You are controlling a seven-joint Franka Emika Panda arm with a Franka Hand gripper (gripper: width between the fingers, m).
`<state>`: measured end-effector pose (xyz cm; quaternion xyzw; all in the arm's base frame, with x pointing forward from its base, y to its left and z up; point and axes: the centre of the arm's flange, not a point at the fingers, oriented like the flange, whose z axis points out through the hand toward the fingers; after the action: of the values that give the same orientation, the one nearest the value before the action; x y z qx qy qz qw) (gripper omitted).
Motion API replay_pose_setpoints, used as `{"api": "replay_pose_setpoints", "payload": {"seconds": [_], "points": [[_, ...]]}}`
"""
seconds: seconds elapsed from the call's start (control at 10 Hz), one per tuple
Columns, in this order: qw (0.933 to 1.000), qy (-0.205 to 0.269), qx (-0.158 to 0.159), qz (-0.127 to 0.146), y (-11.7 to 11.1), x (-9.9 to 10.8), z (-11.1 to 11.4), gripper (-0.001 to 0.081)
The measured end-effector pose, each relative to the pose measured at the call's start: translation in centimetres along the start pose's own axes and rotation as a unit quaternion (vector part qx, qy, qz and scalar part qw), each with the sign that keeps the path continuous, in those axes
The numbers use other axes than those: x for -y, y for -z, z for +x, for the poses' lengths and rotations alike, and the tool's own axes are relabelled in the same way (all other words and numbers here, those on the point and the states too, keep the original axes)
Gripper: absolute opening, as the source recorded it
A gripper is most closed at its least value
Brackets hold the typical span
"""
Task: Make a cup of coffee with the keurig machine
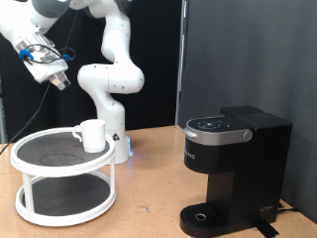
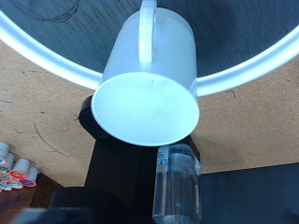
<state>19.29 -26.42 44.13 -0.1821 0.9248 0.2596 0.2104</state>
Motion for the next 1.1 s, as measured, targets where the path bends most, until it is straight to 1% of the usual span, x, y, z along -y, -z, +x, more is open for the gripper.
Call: {"api": "replay_pose_setpoints", "payload": {"seconds": [0.1,0.2,0.3,0.4,0.5,0.6,0.8,0.9,1.1], "points": [[1.0000,0.002,-0.002,-0.004,-0.8,0.2,0.3,0.0383],[1.0000,0.003,-0.003,-0.002,-1.6,0.5,0.6,0.0383],[1.0000,0.002,-0.004,-0.001,-2.2,0.6,0.8,0.0581],[1.0000,0.001,-0.003,0.000,-2.5,0.7,0.9,0.0581],[1.0000,0.003,-0.003,0.000,-2.6,0.7,1.0,0.0706],[1.0000,0.005,-0.003,0.000,-2.6,0.7,1.0,0.0726],[1.0000,0.003,-0.003,0.004,-3.0,0.9,1.2,0.0733],[1.0000,0.004,-0.007,0.004,-3.5,1.1,1.5,0.0733],[0.9997,0.010,-0.021,0.010,-5.6,1.8,2.1,0.0734]]}}
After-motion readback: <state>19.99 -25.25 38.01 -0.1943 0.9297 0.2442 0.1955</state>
